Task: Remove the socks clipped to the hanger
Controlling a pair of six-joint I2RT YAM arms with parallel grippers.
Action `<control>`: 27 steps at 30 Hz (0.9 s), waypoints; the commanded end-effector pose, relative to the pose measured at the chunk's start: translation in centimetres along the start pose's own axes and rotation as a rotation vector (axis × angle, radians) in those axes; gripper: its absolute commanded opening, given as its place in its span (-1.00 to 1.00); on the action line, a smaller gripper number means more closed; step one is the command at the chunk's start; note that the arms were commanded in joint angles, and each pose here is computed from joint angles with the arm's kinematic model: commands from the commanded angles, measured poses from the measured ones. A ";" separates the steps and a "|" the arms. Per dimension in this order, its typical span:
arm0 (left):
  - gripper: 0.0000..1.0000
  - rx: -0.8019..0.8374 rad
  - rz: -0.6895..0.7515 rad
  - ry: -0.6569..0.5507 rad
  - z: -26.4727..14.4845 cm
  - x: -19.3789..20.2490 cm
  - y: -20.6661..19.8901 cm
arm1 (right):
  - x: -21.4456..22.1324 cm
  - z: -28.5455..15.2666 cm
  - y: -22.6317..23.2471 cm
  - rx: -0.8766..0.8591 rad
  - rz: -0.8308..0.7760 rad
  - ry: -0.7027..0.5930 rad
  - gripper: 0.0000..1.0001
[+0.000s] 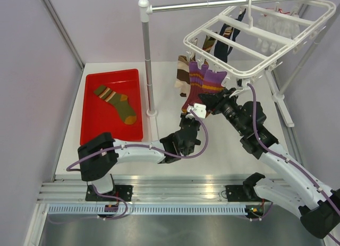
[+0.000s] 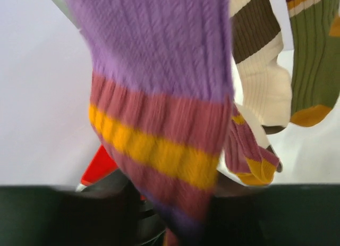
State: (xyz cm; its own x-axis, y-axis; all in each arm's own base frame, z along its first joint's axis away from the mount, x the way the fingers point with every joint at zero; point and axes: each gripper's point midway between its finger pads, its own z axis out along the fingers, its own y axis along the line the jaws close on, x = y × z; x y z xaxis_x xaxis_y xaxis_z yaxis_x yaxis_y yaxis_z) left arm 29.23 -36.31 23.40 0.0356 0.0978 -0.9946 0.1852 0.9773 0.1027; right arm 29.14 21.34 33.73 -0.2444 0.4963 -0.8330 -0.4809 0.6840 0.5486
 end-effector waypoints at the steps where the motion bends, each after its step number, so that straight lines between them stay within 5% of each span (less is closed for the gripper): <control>1: -0.95 0.008 -0.055 -0.007 -0.5 -1.0 0.6 | -2.5 -0.6 0.8 -0.025 -0.065 -0.088 0.12; 4: -0.95 0.028 -0.058 0.013 -0.7 -0.6 0.4 | -3.1 -1.2 1.0 -0.058 -0.129 -0.144 0.52; 9: -0.95 0.050 -0.070 0.048 -1.0 -0.1 0.2 | -4.7 -2.1 1.1 -0.082 -0.246 -0.253 0.71; 27: -0.95 0.065 -0.100 0.104 -1.9 -0.9 1.0 | -10.8 -1.8 3.0 -0.063 -0.384 -0.432 0.70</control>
State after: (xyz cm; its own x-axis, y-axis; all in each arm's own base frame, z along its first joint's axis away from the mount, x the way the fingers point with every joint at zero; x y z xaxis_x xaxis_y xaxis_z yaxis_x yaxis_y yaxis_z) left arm 27.73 -34.93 21.75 -0.0884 0.1110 -0.9899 0.2388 0.9672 0.0872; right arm 29.24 18.00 39.63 0.1864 0.3765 -0.9075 -0.5255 0.8187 0.2317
